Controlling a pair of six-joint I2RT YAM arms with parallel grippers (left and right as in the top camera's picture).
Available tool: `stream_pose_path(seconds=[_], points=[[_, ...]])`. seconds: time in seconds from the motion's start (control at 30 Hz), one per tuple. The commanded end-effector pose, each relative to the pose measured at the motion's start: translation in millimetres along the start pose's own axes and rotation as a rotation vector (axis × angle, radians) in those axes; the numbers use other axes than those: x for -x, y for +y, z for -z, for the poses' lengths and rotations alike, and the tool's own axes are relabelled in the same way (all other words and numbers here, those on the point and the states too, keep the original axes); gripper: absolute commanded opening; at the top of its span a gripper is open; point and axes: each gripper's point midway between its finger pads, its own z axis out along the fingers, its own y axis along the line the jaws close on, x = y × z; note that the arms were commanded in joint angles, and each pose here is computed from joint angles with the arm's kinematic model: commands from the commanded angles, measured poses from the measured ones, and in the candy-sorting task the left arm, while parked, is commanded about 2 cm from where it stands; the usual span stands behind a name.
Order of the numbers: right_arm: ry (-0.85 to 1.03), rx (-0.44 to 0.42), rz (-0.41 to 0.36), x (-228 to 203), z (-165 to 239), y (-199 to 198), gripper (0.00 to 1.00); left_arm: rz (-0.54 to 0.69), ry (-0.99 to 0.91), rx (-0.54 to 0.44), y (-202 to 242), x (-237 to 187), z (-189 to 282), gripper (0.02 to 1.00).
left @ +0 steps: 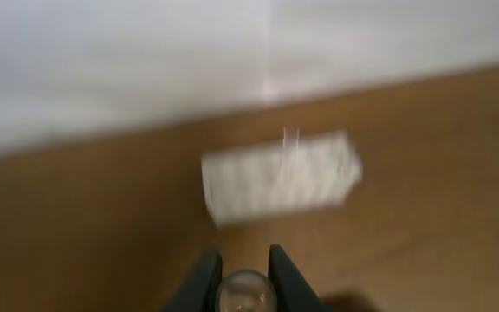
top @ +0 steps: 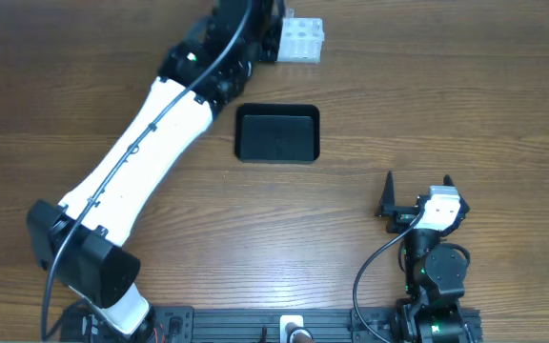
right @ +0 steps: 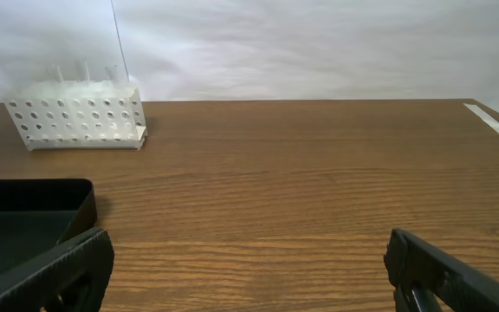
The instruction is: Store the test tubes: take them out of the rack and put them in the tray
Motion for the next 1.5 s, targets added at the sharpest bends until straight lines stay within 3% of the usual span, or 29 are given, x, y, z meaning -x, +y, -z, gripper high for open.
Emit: stream_pose_path(seconds=[0.03,0.3,0.97,1.5], points=[[0.005,0.01,-0.002,-3.2,-0.2,2.2,0.993,0.18,0.17,0.053,6.7,-81.6,-32.2,0.154],[0.005,0.01,-0.002,-3.2,-0.2,2.2,0.991,0.208,0.237,-0.006,-3.9,-144.5,-57.8,0.167],[0.005,0.01,-0.002,-3.2,-0.2,2.2,0.993,0.158,0.394,0.045,-0.3,-199.9,-79.0,0.169],[0.005,0.01,-0.002,-3.2,-0.2,2.2,0.993,0.141,0.459,0.048,-0.7,-219.5,-81.5,0.187]])
